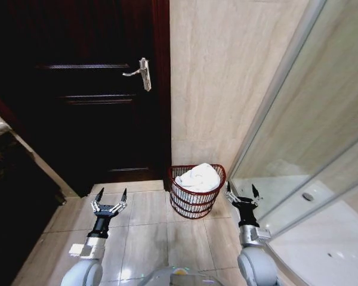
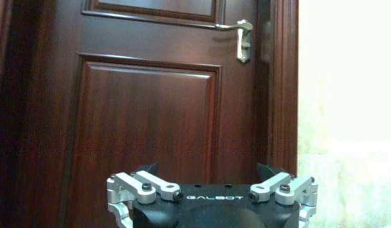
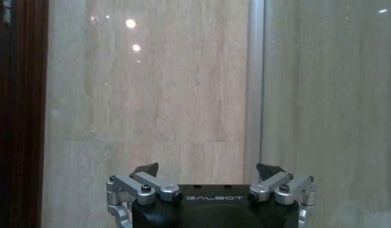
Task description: Discard the used towel into the hamper.
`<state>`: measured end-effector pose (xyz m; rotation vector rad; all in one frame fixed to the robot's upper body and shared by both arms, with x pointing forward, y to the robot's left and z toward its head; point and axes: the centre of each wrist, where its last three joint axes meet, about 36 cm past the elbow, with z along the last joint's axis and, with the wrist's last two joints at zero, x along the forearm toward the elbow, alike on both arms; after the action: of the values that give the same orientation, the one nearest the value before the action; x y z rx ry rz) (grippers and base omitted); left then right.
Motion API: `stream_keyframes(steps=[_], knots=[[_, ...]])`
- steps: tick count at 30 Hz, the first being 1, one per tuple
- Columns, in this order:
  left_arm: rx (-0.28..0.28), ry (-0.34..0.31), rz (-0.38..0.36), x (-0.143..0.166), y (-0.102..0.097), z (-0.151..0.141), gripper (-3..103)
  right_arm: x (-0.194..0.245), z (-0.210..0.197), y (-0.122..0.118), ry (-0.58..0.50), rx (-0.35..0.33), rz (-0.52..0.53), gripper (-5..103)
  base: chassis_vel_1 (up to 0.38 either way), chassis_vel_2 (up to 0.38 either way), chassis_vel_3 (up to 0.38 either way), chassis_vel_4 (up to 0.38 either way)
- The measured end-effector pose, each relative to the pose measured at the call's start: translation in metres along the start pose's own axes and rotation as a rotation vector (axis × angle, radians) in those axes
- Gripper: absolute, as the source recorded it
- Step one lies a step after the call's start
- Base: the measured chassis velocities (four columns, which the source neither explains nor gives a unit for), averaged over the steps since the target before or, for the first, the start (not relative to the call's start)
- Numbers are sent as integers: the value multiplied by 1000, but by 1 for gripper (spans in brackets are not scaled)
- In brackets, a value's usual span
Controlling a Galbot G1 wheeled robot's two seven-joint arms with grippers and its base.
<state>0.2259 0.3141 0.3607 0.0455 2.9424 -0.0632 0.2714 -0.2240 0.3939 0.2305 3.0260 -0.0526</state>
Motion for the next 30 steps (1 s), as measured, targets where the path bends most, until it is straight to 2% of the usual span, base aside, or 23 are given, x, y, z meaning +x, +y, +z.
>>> stream_keyframes(steps=[14, 30], knots=[[-22, -7, -19, -3, 2, -2, 100, -12, 0, -17, -32, -15, 36, 100, 26, 32, 29, 27], [-13, -6, -31, -4, -3, 0, 100, -17, -1, -26, -18, 7, -30, 100, 0, 0, 0, 0]])
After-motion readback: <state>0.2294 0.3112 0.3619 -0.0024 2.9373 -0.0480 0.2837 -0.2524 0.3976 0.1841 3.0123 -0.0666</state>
